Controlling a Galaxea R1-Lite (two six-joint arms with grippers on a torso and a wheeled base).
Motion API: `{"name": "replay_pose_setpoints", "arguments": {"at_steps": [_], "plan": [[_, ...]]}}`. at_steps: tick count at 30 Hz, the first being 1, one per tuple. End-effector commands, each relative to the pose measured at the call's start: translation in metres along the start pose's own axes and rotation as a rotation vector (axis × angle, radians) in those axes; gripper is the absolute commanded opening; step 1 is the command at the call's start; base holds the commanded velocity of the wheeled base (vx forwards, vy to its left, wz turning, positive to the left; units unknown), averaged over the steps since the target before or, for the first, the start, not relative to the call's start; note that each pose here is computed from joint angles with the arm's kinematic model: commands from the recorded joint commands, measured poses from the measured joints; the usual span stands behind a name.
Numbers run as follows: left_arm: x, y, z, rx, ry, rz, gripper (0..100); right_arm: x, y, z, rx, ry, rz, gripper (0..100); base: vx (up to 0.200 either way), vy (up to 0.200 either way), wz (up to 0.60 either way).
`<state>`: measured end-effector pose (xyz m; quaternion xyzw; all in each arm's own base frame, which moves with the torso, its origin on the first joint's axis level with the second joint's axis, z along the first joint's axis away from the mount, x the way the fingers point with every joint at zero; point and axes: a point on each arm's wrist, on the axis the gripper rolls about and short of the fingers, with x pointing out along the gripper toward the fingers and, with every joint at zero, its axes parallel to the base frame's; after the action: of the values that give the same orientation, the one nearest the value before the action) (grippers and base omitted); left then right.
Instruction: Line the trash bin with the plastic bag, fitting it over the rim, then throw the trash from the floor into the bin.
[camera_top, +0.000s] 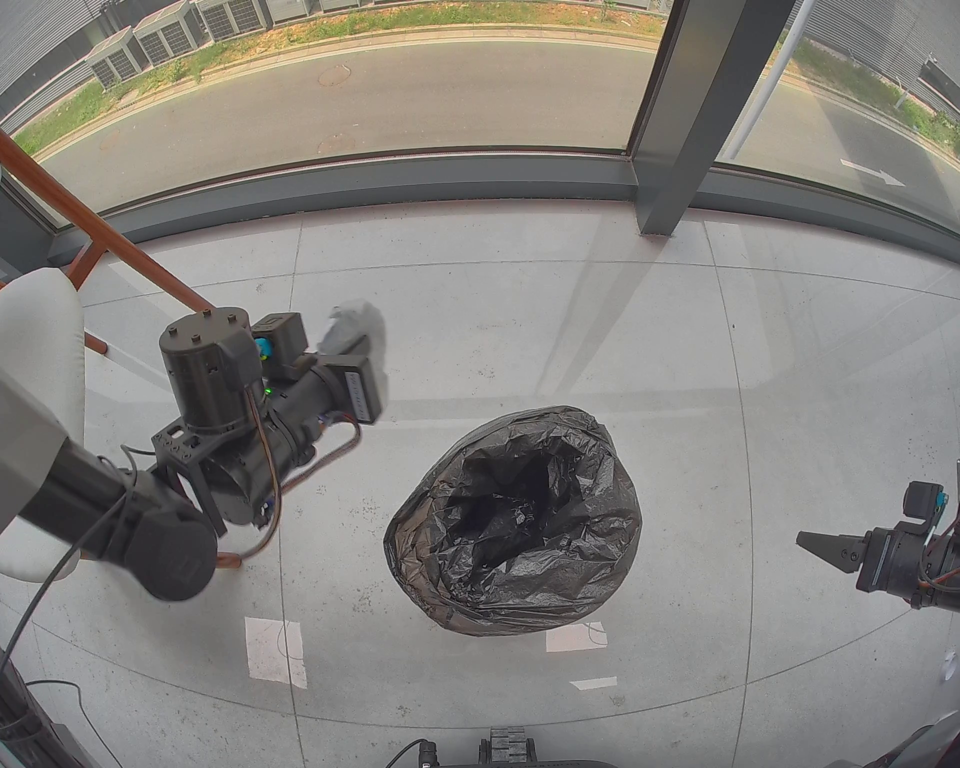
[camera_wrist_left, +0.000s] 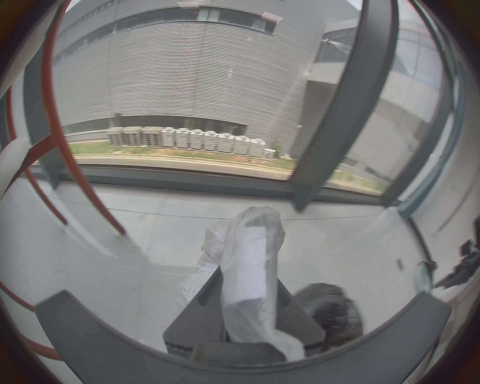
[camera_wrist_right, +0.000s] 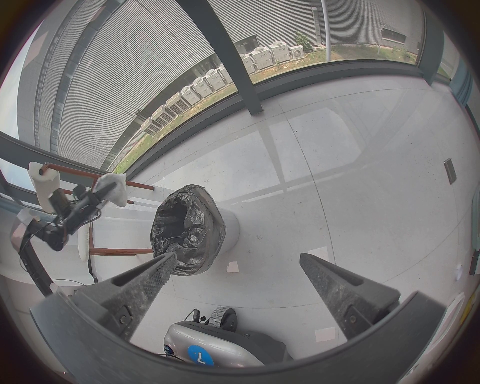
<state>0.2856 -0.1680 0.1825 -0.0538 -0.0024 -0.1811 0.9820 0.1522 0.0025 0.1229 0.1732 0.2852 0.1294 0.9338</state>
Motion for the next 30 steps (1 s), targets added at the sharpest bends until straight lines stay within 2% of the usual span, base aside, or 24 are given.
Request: {"name": "replay_pose_setpoints", "arguments": {"at_steps": [1, 5, 9, 19, 21, 22, 26, 30], "plan": [[-0.017, -0.052, -0.026, 0.015, 0.072, -0.210, 0, -0.016, 0.002, -0.009, -0.008, -0.047, -0.004, 100, 0.000, 0.000, 0.00], [0.001, -0.058, -0.034, 0.043, 0.068, -0.213, 0, -0.016, 0.002, -0.007, -0.011, -0.055, -0.002, 100, 0.000, 0.000, 0.00], [0.005, -0.070, -0.027, 0.031, 0.038, -0.238, 0, -0.016, 0.003, -0.006, -0.015, -0.058, 0.000, 100, 0.000, 0.000, 0.00], [-0.006, -0.096, -0.044, 0.001, 0.095, -0.308, 0, -0.016, 0.003, -0.003, -0.017, -0.067, 0.001, 100, 0.000, 0.000, 0.00], [-0.011, -0.094, -0.051, 0.005, 0.123, -0.306, 0, -0.017, 0.003, -0.003, -0.014, -0.071, -0.002, 100, 0.000, 0.000, 0.00], [-0.012, -0.093, -0.053, 0.006, 0.128, -0.305, 100, -0.017, 0.002, -0.003, -0.012, -0.073, -0.006, 100, 0.000, 0.000, 0.00], [-0.017, -0.090, -0.056, 0.002, 0.109, -0.308, 100, -0.018, 0.000, -0.003, -0.006, -0.076, -0.016, 100, 0.000, 0.000, 0.00], [-0.031, -0.091, -0.063, 0.010, 0.145, -0.325, 100, -0.019, 0.001, -0.002, -0.009, -0.087, -0.016, 100, 0.000, 0.000, 0.00]]}}
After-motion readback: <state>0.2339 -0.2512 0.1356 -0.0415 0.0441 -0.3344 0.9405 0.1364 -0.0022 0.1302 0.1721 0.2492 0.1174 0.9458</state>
